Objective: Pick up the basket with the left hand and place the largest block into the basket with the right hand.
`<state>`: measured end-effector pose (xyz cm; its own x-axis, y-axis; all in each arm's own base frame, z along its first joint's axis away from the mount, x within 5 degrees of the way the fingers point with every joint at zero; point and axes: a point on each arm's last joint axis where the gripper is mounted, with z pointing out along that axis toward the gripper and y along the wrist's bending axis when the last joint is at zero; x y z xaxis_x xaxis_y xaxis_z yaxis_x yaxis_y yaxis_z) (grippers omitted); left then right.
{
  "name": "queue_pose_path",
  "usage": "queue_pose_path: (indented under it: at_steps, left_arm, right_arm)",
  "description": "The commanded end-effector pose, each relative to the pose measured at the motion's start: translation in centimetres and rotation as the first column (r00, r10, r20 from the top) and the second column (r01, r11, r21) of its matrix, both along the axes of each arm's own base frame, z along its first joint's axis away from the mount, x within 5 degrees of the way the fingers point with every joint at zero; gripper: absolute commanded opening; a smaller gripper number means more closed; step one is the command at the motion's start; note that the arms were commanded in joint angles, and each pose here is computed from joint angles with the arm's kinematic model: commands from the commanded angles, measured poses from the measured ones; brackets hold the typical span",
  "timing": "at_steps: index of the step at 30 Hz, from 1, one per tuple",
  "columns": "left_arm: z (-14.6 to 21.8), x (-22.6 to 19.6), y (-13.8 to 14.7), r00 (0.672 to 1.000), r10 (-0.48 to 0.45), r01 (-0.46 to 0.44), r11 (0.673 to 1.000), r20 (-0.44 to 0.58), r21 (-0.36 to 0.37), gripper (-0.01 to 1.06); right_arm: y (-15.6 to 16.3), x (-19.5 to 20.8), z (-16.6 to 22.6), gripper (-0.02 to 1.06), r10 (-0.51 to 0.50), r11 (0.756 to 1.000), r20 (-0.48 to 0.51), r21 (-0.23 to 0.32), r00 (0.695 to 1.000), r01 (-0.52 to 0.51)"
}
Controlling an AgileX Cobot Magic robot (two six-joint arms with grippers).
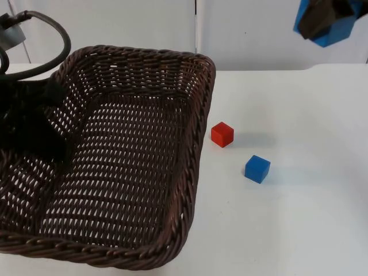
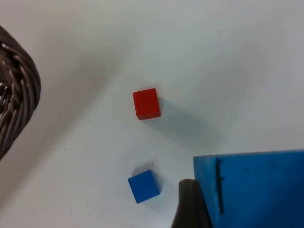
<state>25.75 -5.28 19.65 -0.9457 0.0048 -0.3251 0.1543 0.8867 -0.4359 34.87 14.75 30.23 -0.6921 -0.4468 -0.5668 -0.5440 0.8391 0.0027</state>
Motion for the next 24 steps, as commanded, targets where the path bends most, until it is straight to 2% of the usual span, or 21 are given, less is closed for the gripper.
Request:
queue_pose_path:
  at_steps: [1,24]
  left_arm:
    - [0.43,-0.16,-0.11,1.0,0.005,-0.005,1.0,0.011,-0.015,0.0]
    - [0.4,-0.05,0.02,1.0,0.001,-0.001,1.0,0.029,0.003,0.0]
  right_arm:
    - [-0.13,-0.4,0.9,0.0,0.004,1.0,0.014,0.001,1.0,-0.004]
    - [-0.07,-0.49,0.86,0.0,0.006,1.0,0.002,0.008,1.0,-0.006]
